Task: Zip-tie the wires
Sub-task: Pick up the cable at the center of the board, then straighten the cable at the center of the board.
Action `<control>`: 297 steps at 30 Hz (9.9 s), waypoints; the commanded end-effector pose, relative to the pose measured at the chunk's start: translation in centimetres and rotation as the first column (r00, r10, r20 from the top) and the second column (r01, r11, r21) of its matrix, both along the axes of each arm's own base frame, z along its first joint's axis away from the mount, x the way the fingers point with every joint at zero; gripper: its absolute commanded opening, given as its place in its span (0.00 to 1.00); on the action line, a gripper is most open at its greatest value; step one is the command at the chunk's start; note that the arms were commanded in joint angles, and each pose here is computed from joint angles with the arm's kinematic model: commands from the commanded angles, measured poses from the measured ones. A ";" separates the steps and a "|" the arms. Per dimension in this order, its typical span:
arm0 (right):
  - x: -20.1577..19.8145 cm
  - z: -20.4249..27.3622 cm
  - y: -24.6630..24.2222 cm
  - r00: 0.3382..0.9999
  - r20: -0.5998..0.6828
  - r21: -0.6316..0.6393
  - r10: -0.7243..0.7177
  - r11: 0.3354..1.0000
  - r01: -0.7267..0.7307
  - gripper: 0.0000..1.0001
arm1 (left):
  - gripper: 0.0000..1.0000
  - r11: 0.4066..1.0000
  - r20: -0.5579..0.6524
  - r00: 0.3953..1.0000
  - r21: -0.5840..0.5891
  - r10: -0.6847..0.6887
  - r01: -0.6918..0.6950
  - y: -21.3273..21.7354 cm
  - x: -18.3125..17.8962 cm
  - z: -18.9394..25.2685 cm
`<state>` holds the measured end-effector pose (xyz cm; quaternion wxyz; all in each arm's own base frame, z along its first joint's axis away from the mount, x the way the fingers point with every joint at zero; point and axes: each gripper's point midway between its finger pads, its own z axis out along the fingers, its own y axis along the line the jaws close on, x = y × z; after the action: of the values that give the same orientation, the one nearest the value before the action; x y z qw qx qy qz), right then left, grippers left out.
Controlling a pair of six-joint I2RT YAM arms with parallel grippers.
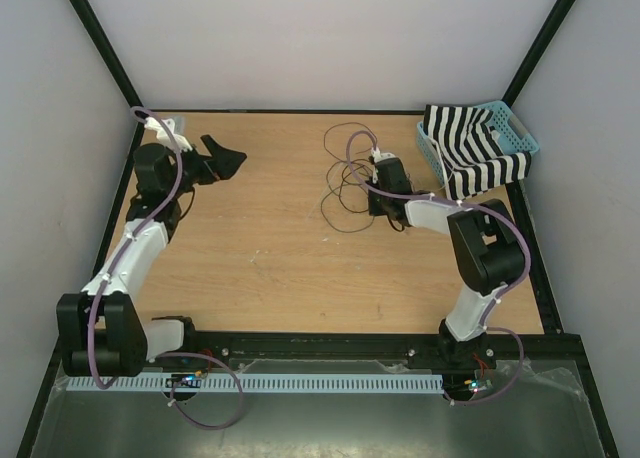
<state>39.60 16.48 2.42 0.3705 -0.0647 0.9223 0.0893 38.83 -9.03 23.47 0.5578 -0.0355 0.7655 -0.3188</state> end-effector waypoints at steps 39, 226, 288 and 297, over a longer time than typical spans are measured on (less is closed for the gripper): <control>-3.7 64.1 7.9 0.354 0.935 0.260 -0.005 0.689 -0.677 0.00 | 0.99 0.947 0.092 0.961 -0.171 -0.260 0.273 -7.8 -4.6 4.5; -8.7 26.5 4.5 0.857 0.492 0.371 0.157 0.852 -0.369 0.00 | 0.00 0.723 -0.702 0.710 0.519 0.056 0.456 -10.8 -10.1 -24.0; -6.7 -1.9 -23.0 0.775 -0.011 -0.081 -0.632 0.773 0.629 0.29 | 0.00 0.735 -0.623 0.693 0.649 0.363 0.198 -0.2 -11.4 -24.9; -4.8 1.7 -20.3 0.836 0.009 0.078 -0.549 0.834 0.547 0.48 | 0.17 0.731 -0.607 0.721 0.649 0.333 0.209 -1.0 -10.7 -24.0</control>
<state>33.98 -5.64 2.00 0.3833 0.2269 0.8943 -0.0429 30.01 -9.92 1.07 0.2643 0.0052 0.9636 0.0402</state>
